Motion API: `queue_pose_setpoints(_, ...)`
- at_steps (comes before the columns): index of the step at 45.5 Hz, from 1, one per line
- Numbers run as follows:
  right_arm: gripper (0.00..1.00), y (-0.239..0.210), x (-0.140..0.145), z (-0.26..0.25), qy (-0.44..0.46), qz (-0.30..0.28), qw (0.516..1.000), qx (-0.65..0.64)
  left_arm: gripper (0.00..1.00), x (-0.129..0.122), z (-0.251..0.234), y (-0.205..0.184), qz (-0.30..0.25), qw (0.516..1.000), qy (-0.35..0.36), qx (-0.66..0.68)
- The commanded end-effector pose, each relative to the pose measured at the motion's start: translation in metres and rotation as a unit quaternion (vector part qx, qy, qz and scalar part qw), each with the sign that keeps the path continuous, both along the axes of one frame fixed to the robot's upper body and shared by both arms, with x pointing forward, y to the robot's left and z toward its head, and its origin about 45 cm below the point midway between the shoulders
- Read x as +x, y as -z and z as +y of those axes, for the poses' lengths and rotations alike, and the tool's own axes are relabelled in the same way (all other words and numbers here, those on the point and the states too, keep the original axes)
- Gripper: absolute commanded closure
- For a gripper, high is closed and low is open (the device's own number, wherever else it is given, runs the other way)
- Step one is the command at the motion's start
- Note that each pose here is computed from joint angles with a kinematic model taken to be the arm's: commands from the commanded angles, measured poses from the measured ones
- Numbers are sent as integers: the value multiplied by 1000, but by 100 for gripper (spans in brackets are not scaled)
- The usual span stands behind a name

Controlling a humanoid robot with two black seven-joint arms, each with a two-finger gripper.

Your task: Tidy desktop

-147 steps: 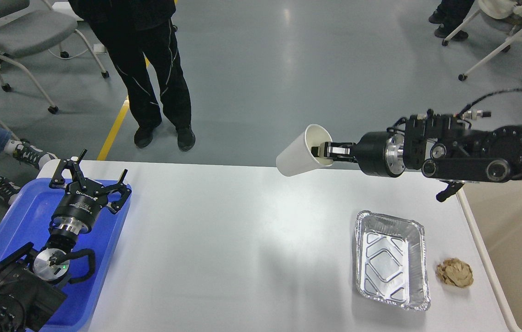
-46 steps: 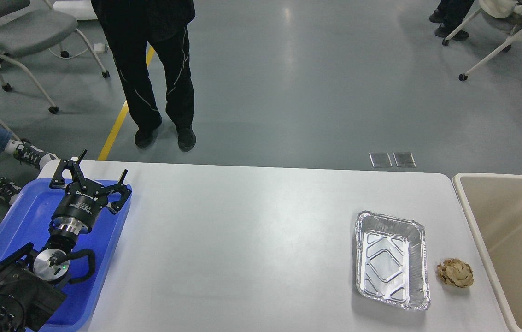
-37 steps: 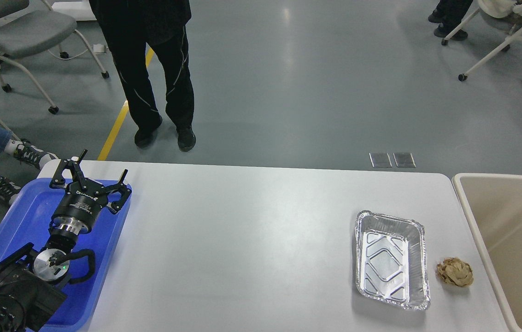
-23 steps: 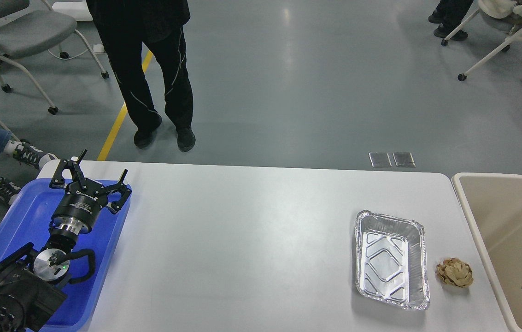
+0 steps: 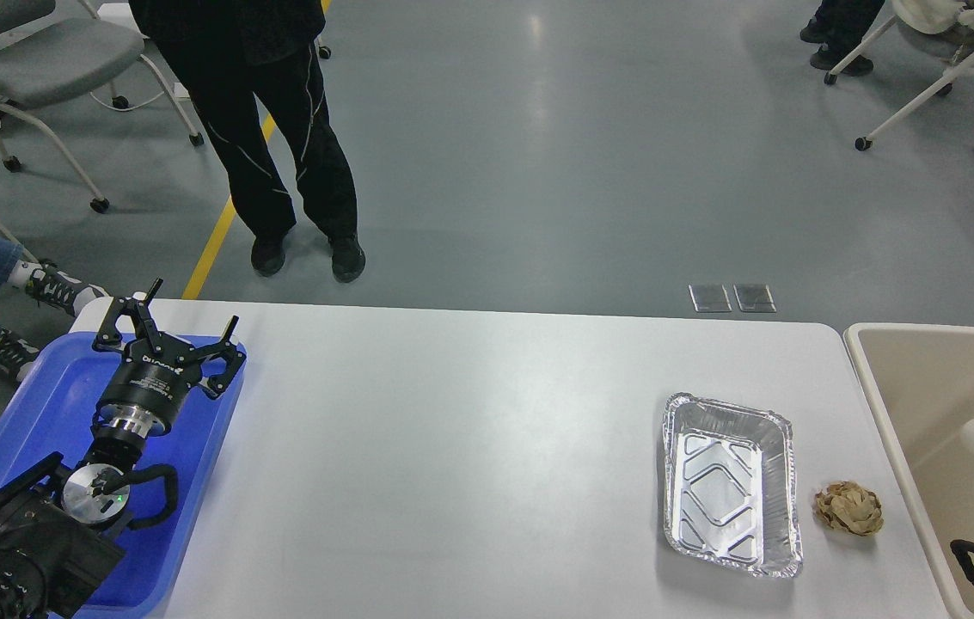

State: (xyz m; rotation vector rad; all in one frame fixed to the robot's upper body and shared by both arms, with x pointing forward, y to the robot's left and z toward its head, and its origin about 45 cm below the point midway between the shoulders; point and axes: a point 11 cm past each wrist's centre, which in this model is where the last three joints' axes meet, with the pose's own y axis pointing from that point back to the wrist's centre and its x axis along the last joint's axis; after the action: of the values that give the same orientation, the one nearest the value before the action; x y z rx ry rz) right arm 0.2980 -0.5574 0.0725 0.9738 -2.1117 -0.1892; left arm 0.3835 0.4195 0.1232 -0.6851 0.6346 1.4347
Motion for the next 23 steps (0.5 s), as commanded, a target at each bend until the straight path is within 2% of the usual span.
queue_pose_setpoints(1,1,-8,3,-6,-10,4,1000,-29,0,0,0,0,0,1000,0,0)
queue_pose_setpoints(13,0,-20,21,-2,-32,-5,999,-30,0,0,0,0,0,1000,0,0)
queue_pose_setpoints(23,0,-83,54,-28,-2,-87,996,-34,0,0,0,0,0,1000,0,0)
